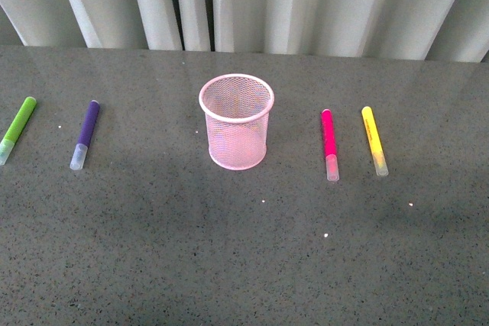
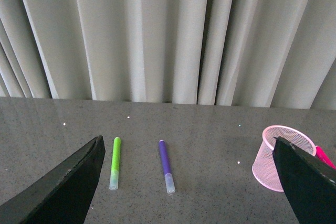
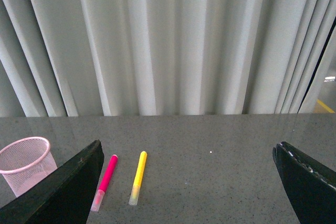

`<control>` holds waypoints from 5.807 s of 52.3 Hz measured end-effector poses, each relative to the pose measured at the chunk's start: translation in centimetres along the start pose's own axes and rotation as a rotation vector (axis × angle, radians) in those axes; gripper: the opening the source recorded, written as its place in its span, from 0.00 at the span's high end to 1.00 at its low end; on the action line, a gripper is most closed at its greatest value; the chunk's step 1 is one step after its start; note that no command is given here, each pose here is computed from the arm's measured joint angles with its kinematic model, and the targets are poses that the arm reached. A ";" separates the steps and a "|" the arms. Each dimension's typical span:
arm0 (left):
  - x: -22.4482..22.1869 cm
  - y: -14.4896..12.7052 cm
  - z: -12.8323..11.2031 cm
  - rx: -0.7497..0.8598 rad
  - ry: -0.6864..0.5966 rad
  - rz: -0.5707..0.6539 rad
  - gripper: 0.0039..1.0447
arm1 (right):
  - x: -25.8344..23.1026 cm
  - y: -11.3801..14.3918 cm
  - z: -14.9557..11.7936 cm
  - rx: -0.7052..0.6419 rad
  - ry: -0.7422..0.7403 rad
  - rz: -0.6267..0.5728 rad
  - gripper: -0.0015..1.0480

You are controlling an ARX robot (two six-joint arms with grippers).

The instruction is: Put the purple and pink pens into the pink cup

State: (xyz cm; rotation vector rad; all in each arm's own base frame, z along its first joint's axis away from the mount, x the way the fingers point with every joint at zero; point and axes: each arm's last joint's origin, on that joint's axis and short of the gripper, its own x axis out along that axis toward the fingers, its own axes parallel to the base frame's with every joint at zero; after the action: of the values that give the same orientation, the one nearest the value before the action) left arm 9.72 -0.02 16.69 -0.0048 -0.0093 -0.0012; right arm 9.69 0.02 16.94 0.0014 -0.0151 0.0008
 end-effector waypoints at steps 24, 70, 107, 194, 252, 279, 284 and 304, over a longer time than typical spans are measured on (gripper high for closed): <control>0.0 0.0 0.0 0.000 0.000 0.000 0.06 | 0.0 0.0 0.0 0.000 0.000 0.000 0.07; 0.0 0.0 0.0 0.000 0.000 0.000 0.06 | 0.0 0.0 0.0 0.000 0.000 0.000 0.07; 0.9 -0.7 -0.6 -0.097 0.250 0.151 0.06 | 0.0 0.0 0.0 0.000 0.000 -0.001 0.07; 31.7 1.3 -10.3 0.041 0.879 -0.044 0.06 | 0.0 0.0 0.0 0.000 0.000 0.000 0.07; 34.0 -0.4 -13.4 0.077 0.922 -0.026 0.48 | 0.0 0.0 0.0 0.000 0.000 0.000 0.07; 32.6 -1.2 -13.5 0.040 0.860 0.015 0.88 | 0.0 0.0 0.0 0.000 0.000 0.000 0.07; 31.8 -1.7 -12.9 0.006 0.815 0.003 0.88 | 0.0 0.0 0.0 0.000 0.000 0.000 0.07; 29.1 -8.7 -2.0 -0.280 0.250 -0.060 0.88 | 0.0 0.0 0.0 0.000 0.000 0.000 0.07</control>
State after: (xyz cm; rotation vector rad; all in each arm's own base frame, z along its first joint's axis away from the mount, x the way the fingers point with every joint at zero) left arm 38.80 -8.74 14.98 -0.2846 0.2405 -0.0630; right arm 9.69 0.02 16.94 0.0010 -0.0151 0.0008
